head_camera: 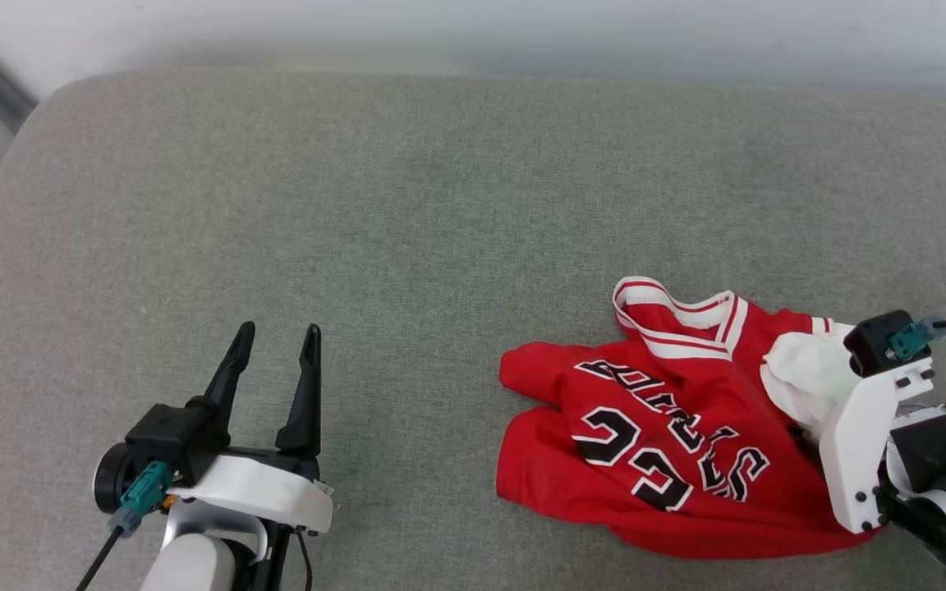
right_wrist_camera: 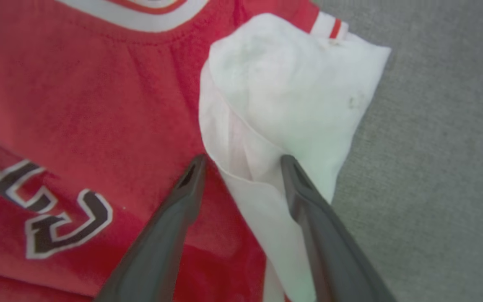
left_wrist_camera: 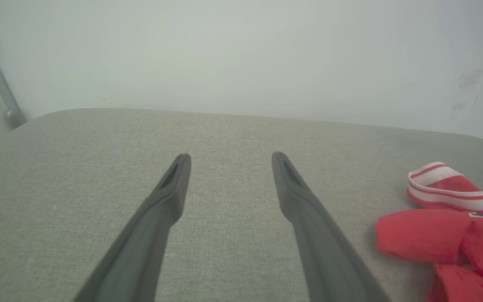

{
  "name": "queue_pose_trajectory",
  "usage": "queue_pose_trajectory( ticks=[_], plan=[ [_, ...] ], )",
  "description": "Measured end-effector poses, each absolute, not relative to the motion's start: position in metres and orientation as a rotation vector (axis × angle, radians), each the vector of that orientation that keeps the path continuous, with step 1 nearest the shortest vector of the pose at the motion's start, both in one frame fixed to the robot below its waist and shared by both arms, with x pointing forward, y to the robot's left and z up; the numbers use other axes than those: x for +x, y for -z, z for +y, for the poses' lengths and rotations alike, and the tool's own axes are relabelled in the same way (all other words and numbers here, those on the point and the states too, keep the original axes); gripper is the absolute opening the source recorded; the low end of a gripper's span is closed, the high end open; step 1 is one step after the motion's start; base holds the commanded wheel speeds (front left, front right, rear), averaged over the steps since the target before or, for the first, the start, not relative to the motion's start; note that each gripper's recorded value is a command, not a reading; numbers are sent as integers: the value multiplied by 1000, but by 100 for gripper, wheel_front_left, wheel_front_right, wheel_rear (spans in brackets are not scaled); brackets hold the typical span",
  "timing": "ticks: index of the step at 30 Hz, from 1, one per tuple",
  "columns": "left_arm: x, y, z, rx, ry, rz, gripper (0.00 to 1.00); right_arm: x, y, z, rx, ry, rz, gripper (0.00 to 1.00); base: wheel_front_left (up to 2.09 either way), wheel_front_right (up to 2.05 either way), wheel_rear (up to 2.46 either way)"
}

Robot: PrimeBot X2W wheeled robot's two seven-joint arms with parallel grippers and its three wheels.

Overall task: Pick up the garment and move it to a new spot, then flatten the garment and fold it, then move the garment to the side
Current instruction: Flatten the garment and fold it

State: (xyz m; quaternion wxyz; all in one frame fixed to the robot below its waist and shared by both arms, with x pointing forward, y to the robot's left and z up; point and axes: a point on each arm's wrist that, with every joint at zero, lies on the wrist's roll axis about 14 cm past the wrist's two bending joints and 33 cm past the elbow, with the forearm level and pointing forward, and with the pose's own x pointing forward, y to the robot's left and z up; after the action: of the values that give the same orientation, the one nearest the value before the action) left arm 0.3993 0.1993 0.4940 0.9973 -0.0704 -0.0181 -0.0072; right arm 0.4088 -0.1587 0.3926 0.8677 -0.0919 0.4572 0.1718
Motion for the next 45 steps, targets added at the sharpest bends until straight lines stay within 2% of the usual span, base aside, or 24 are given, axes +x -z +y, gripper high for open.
queue_pose_trajectory(
  ticks=[1, 7, 11, 19, 20, 21, 22, 26, 32, 36, 41, 45],
  plan=[
    [399, -492, 200, -141, 12, -32, 100, 410, -393, -158, -193, -363, 955, 0, 0, 0, 0],
    [404, -491, 196, -141, 24, -31, 100, 421, -412, -173, -150, -304, 869, 0, 0, 0, 0],
    [407, -495, 188, -144, 47, -43, 100, 426, -427, -202, -61, -193, 800, 0, 0, 0, 0],
    [410, -501, 178, -155, 77, -60, 100, 391, -402, -254, 170, 48, 812, 0, 0, 0, 0],
    [410, -501, 178, -155, 79, -61, 100, 387, -398, -255, 186, 63, 813, 21, 0, 0, 0],
    [411, -501, 177, -155, 81, -62, 100, 385, -395, -258, 176, 77, 808, 52, 0, 0, 0],
    [411, -501, 177, -155, 82, -61, 100, 384, -393, -259, 189, 86, 799, 100, 0, 0, 0],
    [411, -501, 177, -151, 86, -61, 100, 394, -403, -255, 204, 93, 687, 100, 0, 0, 0],
    [405, -506, 180, -144, 81, -72, 100, 420, -462, -255, 129, 97, 345, 100, 0, 0, 0],
    [398, -512, 182, -138, 75, -84, 100, 421, -499, -235, 69, 46, 155, 100, 0, 0, 0],
    [388, -516, 186, -126, 67, -89, 100, 411, -528, -212, 44, -9, 24, 100, 0, 0, 0],
    [383, -517, 185, -112, 74, -72, 100, 396, -534, -191, 56, -59, -3, 100, 0, 0, 0]
  ],
)
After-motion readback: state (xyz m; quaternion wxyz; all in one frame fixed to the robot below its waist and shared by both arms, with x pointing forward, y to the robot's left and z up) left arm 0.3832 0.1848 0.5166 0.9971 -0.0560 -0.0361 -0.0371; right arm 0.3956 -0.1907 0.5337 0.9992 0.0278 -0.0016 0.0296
